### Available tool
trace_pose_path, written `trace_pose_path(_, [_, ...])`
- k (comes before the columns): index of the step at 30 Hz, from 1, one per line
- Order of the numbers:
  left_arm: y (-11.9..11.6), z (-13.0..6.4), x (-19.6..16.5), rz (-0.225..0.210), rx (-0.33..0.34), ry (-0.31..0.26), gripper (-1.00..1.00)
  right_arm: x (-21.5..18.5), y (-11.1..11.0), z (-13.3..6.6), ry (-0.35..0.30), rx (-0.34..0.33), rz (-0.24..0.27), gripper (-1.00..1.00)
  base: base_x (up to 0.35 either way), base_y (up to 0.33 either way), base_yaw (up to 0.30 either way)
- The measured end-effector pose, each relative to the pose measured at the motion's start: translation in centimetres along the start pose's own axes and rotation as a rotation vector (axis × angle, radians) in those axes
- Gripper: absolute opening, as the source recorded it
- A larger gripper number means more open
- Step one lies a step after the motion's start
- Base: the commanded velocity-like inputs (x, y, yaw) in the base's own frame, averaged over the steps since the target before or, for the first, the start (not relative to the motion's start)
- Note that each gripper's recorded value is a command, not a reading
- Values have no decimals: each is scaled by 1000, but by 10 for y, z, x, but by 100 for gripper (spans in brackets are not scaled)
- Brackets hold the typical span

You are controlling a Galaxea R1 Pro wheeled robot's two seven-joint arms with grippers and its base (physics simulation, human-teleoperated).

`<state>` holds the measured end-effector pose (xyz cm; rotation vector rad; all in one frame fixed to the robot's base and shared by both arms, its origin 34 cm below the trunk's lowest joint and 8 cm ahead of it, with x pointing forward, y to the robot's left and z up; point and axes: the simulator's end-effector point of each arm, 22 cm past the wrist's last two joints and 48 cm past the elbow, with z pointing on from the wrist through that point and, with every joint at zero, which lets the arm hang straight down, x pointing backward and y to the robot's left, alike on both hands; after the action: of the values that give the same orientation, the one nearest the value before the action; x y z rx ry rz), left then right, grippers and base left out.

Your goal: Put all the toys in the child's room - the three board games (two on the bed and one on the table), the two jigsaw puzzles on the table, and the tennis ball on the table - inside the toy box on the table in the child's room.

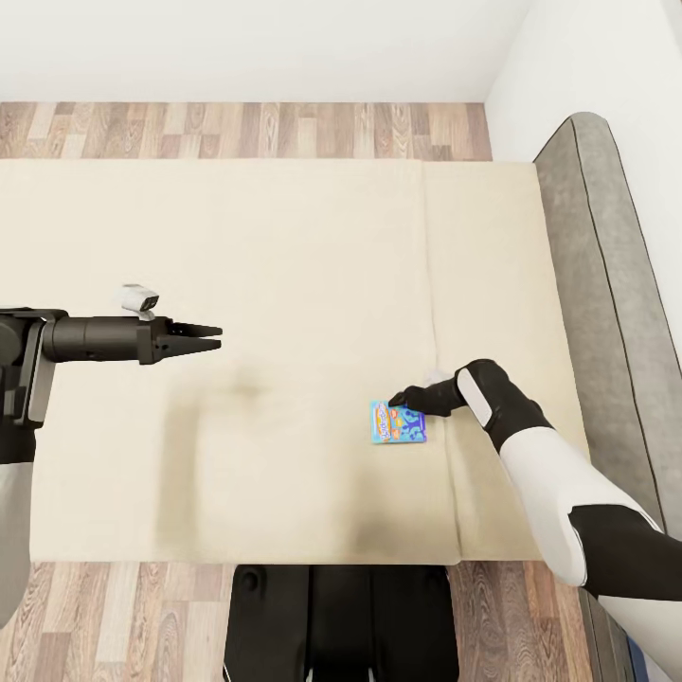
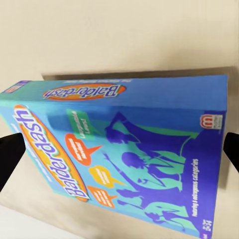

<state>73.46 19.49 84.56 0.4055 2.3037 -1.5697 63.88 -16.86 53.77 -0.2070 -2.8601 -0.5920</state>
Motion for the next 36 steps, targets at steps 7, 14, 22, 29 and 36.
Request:
trace_pose_path(7, [0, 0, 0, 0, 0, 0, 100, 2, -1, 1, 4, 4, 1, 100, 0, 0, 0])
trace_pose_path(14, [0, 0, 0, 0, 0, 0, 100, 2, -2, 2, 3, 6, 1, 100, 0, 0, 0])
trace_pose_path(22, [0, 0, 0, 0, 0, 0, 100, 3, -1, 2, 3, 6, 0, 100, 0, 0, 0])
trace_pose_path(29, [0, 0, 0, 0, 0, 0, 100, 3, 0, 3, 3, 5, -1, 100, 0, 0, 0])
trace_pose_path(36, [0, 0, 0, 0, 0, 0, 100, 3, -1, 3, 4, 6, 0, 100, 0, 0, 0])
